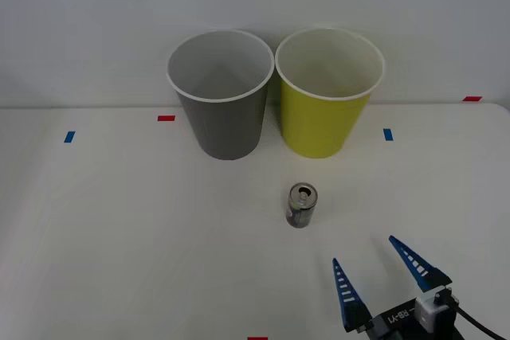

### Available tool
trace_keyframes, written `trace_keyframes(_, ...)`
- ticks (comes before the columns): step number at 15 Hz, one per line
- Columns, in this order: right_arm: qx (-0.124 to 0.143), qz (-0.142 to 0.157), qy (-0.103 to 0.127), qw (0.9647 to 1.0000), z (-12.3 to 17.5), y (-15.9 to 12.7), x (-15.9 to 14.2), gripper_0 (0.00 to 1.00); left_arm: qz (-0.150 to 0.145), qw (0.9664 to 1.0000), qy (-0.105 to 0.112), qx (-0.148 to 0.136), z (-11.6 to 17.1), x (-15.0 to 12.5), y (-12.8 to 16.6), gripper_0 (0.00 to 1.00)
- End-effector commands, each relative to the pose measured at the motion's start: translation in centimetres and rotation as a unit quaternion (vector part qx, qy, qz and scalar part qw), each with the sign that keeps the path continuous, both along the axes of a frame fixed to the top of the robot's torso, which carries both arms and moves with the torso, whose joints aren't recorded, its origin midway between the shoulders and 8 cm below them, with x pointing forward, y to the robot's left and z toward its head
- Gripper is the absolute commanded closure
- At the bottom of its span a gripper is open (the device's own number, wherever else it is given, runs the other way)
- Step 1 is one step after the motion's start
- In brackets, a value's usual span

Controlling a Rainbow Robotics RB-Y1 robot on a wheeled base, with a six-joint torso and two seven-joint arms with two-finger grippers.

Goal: Put cans in the gray bin and PET bottles in the light green bin.

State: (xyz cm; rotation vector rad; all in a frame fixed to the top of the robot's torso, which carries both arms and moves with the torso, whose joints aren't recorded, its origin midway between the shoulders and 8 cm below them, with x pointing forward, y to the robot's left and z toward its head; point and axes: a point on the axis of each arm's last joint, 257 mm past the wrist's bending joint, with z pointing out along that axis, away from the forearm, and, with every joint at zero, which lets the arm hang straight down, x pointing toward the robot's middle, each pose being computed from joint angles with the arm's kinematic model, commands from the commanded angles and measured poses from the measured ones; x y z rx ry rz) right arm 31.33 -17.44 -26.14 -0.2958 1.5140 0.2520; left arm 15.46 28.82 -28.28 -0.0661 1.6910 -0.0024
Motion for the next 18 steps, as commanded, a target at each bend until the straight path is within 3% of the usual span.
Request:
trace_keyframes(1, -0.001, 0.012, -0.008, 0.9999, -0.5, 1.0, 1.4, 0.0, 0.0, 1.0, 0.0, 0.0, 0.0, 0.0, 0.0, 0.0)
trace_keyframes(8, -0.005, 0.033, -0.024, 0.9992, -1.7, 3.9, 6.4, 0.0, 0.0, 1.0, 0.0, 0.0, 0.0, 0.0, 0.0, 0.0)
trace_keyframes(18, -0.015, 0.049, -0.018, 0.9985, -0.5, 6.8, 10.4, 0.0, 0.0, 1.0, 0.0, 0.0, 0.0, 0.0, 0.0, 0.0)
